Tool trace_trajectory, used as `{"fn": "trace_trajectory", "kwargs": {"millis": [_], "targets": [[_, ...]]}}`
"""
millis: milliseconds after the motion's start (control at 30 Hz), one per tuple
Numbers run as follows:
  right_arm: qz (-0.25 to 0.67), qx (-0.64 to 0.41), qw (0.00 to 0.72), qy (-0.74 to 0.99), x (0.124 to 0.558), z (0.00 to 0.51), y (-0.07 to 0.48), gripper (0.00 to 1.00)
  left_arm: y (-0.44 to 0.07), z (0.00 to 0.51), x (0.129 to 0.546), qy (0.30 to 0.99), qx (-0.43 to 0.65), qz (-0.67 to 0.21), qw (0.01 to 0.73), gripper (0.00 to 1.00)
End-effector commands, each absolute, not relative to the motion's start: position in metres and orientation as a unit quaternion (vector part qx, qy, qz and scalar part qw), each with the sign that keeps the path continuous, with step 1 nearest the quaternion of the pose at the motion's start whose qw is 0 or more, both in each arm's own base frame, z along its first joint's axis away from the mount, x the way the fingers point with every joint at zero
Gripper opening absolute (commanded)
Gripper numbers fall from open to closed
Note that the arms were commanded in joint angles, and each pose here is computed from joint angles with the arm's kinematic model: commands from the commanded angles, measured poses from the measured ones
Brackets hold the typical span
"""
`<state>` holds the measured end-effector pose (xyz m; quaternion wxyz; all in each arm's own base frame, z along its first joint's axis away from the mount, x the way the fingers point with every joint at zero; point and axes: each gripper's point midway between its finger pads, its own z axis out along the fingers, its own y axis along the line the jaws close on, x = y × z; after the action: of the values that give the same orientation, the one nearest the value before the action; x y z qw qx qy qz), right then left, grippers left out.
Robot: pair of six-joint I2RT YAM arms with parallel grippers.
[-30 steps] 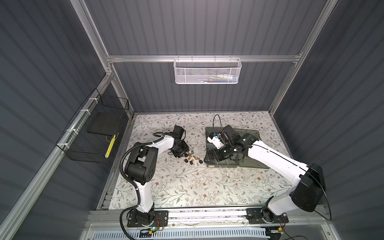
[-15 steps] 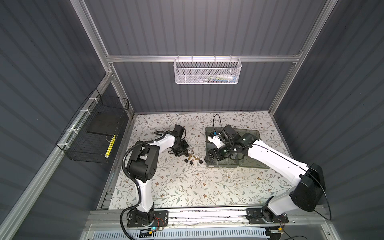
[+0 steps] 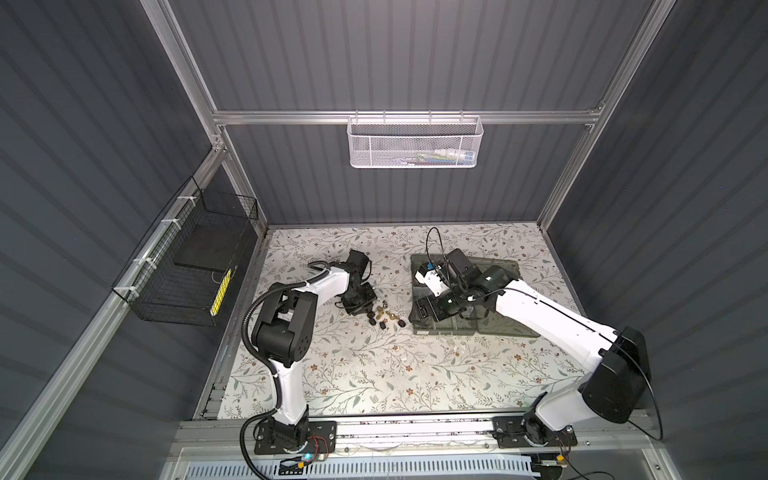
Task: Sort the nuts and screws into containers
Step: 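Close the left gripper on the black hex bolt and lift it, then carry the held black bolt over the box compartments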
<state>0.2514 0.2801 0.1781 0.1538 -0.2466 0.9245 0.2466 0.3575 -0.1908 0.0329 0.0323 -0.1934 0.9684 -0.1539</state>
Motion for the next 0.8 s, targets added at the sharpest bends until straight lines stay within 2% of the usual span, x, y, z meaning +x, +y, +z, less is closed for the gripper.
{"fn": "trace_trajectory", "kwargs": {"millis": [0,367,767], "targets": [[0.244,-0.247,0.156,0.925,0.252,0.181,0.280,0.99,-0.194,0.070,0.365,0.969,-0.175,-0.165,0.063,0.02],[0.234,-0.229,0.175,0.928,0.254,0.187,0.269,0.99,-0.235,0.111,0.375,0.969,-0.132,-0.185,0.099,0.02],[0.226,-0.170,0.201,0.938,0.261,0.191,0.238,0.99,-0.308,0.123,0.383,0.969,-0.072,-0.215,0.100,0.03]]}}
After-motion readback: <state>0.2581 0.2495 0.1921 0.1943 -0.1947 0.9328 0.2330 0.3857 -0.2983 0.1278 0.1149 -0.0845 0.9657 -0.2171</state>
